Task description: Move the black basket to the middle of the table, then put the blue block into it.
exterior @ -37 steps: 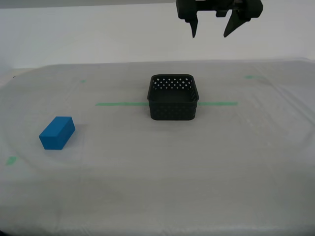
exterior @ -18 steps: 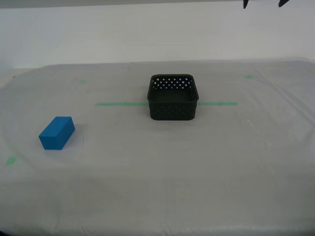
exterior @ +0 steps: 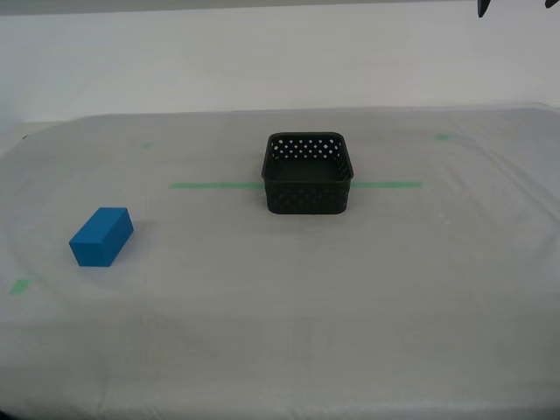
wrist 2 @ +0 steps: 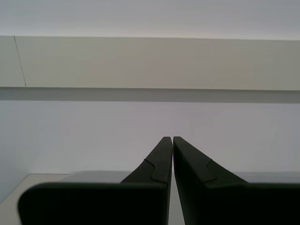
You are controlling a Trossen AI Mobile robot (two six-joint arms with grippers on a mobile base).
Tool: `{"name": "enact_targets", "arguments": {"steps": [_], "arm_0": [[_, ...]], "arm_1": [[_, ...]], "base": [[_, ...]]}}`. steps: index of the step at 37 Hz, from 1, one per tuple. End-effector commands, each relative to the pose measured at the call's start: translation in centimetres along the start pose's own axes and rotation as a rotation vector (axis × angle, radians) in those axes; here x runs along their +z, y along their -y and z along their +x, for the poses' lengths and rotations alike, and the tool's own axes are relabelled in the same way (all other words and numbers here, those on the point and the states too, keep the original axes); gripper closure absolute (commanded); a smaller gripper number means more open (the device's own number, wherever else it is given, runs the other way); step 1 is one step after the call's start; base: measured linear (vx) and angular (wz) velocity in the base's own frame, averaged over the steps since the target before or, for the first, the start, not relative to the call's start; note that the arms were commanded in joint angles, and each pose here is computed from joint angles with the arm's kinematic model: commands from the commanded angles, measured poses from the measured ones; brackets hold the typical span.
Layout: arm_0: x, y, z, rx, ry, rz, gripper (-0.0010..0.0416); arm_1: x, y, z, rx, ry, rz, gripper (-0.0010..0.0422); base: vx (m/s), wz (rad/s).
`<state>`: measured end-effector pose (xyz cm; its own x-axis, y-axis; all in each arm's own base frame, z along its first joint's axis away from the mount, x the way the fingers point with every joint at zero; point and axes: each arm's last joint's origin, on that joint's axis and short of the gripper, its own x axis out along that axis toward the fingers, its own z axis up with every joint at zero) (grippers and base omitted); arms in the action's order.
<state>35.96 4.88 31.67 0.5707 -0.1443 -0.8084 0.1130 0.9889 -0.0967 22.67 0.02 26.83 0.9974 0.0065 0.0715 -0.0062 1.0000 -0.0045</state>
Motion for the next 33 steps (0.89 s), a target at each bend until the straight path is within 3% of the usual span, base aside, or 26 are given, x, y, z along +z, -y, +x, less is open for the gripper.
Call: {"name": "enact_targets", "arguments": {"steps": [1,18,33], "arm_0": [[-0.4,0.4,1.1,-0.002,0.018,-0.002,0.0007],[-6.6,-0.2,6.9,0.146,-0.073,-0.051,0.0007],[-6.9,-0.2,7.2,0.144,-0.060,-0.098,0.0007]], "arm_1": [[0.1,0.0,0.0,0.000,0.004,0.001,0.0412],[0.1,0.0,0.0,0.001,0.004,0.001,0.0412],[0.0,0.0,0.0,0.000,0.004,0.001,0.0412]], "base": [[0.000,0.000],[0.000,0.000],[0.000,0.000]]}}
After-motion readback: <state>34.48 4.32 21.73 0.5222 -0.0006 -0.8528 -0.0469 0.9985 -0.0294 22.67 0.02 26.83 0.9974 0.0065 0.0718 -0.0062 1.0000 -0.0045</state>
